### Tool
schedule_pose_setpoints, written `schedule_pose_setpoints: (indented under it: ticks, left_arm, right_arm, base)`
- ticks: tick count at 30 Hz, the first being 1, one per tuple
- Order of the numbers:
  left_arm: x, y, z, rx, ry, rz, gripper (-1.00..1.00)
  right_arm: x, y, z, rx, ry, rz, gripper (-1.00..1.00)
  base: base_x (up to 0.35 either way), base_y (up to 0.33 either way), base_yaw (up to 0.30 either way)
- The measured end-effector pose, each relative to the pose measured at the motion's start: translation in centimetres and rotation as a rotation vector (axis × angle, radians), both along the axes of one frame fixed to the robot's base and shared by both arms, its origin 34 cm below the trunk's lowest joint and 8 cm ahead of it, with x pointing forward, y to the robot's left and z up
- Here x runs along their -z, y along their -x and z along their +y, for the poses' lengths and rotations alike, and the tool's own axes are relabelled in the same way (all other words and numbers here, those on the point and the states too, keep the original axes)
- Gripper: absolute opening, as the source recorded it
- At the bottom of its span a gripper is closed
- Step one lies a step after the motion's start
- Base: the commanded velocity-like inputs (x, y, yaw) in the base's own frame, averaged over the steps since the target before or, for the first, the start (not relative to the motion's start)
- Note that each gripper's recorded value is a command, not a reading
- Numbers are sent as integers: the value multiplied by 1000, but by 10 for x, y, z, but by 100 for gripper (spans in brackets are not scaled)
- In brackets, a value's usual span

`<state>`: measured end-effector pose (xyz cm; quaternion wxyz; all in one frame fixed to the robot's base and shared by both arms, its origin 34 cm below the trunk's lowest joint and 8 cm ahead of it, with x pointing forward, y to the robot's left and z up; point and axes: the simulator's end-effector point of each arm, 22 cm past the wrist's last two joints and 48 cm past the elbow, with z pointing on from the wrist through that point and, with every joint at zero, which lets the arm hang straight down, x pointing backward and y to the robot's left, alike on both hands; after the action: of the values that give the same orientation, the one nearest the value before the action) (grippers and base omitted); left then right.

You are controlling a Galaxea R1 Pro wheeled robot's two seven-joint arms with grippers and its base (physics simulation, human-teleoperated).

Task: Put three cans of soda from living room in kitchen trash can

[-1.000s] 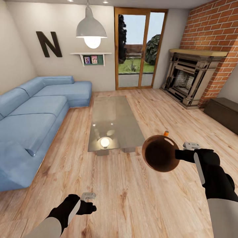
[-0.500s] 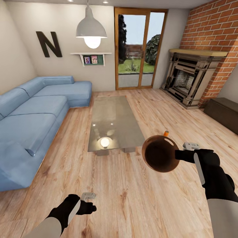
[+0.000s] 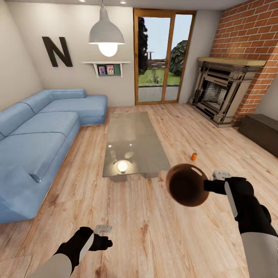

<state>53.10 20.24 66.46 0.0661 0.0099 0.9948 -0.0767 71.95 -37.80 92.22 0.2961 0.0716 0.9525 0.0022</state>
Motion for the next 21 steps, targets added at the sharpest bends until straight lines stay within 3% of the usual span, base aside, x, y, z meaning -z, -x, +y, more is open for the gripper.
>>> schedule_pose_setpoints:
  ticks: [6,21]
  left_arm:
    - [0,0,0,1,-1,0,100]
    - [0,0,0,1,-2,-1,100]
  right_arm:
    - [39,16,1,5,-14,90,-100]
    - [85,40,3,9,-29,185,-100]
  base:
    - [0,0,0]
    - [0,0,0]
